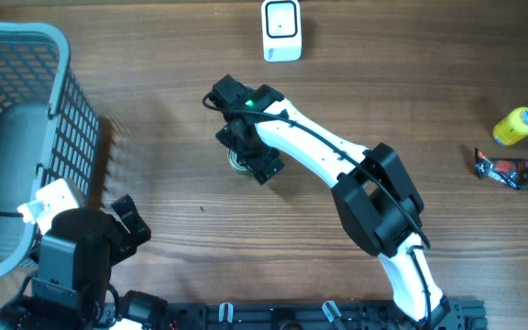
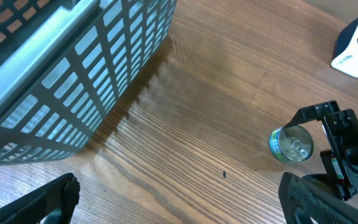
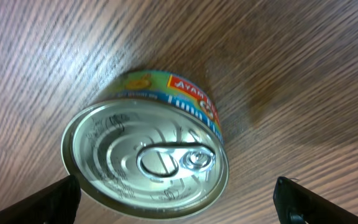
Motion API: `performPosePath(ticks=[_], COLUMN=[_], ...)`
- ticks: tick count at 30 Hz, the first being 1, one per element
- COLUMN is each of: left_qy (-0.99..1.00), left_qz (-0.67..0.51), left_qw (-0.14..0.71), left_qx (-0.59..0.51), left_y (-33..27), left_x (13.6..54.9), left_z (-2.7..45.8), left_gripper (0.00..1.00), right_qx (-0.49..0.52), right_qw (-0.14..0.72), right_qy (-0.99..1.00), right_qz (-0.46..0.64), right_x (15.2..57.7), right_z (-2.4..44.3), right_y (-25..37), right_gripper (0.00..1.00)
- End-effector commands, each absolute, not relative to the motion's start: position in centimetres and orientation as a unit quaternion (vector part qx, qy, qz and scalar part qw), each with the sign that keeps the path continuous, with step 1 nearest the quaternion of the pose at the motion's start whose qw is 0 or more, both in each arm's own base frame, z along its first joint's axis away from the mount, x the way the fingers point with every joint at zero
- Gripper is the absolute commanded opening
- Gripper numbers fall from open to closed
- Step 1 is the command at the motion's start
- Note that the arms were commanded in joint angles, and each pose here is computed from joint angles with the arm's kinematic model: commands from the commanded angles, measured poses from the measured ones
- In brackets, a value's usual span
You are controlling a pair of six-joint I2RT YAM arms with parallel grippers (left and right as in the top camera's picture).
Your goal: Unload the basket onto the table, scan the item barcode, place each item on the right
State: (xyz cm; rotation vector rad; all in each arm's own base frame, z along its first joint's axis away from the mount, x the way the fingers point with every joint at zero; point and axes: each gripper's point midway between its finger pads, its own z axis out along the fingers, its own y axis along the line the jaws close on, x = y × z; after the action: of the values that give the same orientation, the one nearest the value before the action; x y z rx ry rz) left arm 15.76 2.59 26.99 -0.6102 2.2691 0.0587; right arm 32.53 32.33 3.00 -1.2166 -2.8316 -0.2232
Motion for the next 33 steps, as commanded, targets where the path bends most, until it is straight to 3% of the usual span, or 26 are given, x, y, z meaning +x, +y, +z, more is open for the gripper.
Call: performPosePath(ticks=[1,8,29,33], left_qy=[0.892,0.891,0.892,0.892], left_qz=[0.024,0.023,0.023,0.023], left_qw=[0.388,0.389,0.389,0.389], left_qx=[-0.230,-0.230,-0.230,-0.230], left_y=[2.5,2.5,2.5,2.5], left_x=[15.9,16.0,16.0,15.9], left_z=[27.2,27.2,27.2,27.2], left_gripper=[1.00,1.00,1.00,1.00], right_qx=[-0.405,-0.391,-0.402,-0.401], right_qw=[-0.009,-0.028,0.009,0.009], right_qy=[-0.910,-0.913,-0.913,-0.914], right_qz=[-0.090,-0.116,-0.065,-0.063], right_x=[34.1,35.4,33.6,33.5], right_z=[4.3,4.1,-0.5,-0.5], right_y=[32.5,33.4,32.3,32.2], right_gripper=[1.00,1.00,0.99,0.85])
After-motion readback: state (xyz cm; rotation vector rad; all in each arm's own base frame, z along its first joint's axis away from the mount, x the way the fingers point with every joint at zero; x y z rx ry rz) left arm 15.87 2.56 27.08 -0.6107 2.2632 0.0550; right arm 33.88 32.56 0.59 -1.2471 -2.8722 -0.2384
